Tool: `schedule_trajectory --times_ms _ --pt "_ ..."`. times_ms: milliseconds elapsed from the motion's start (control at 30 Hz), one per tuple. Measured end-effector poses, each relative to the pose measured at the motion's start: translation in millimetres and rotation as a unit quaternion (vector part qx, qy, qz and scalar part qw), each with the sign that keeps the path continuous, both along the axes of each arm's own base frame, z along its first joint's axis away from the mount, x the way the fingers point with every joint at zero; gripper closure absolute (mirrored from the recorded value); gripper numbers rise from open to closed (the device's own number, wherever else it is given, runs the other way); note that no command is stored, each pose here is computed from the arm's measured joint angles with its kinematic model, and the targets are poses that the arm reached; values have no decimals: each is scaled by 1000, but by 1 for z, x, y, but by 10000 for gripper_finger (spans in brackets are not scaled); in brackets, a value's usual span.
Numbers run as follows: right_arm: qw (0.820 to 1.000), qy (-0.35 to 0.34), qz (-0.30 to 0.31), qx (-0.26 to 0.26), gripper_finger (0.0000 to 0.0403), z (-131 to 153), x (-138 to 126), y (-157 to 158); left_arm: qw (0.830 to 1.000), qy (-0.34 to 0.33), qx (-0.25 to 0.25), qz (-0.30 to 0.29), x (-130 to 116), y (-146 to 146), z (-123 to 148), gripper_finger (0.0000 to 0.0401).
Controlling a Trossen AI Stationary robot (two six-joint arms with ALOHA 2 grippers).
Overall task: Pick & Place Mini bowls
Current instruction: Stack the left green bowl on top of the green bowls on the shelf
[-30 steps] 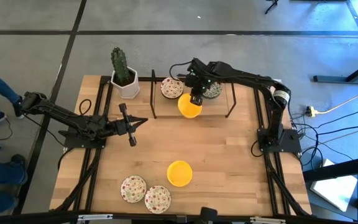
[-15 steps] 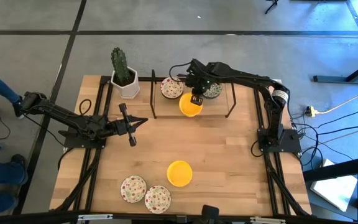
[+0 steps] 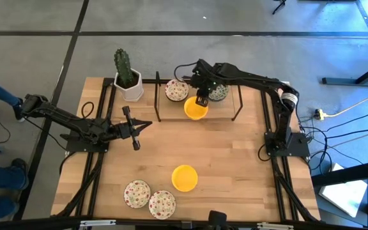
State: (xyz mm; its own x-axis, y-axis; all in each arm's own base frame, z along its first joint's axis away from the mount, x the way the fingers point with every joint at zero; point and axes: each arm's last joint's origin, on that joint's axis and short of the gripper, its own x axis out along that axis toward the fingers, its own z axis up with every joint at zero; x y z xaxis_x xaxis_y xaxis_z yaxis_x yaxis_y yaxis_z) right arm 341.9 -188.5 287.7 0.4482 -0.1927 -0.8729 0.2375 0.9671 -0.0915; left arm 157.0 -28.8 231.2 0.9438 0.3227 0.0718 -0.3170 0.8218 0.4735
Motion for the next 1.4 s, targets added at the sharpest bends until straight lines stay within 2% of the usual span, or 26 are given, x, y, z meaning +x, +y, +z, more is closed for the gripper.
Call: schedule_trajectory --times_ms 200,300,367,467,533,733,867,1100,1267,1333,1400 --pt "997 18 -44 -58 295 43 -3 16 1000 2 1 0 0 0 0 397" --pt "998 -9 21 -63 319 70 1 41 1000 2 1 0 0 0 0 397" --pt "992 -83 75 -57 345 95 2 62 1000 2 1 2 0 0 0 397" --pt "969 -196 130 -75 389 133 -5 98 1000 3 0 12 0 1 0 397" --pt "951 -247 163 -87 395 153 -13 126 1000 4 0 16 0 1 -1 397" --pt "921 -278 266 -60 399 178 -47 195 1000 4 0 16 0 1 -1 397" --pt "916 -288 273 -52 396 195 -85 221 1000 4 0 16 0 1 -1 397" --pt "926 -279 250 -51 399 178 -145 251 1000 4 -2 16 0 1 -1 397" --pt "940 -282 186 -37 398 138 -188 243 1000 7 13 16 0 1 0 397" --pt "935 -301 183 -22 398 123 -201 237 1000 7 13 12 0 1 0 397" --pt "919 -334 207 -9 398 109 -212 234 1000 6 13 8 0 0 0 397"
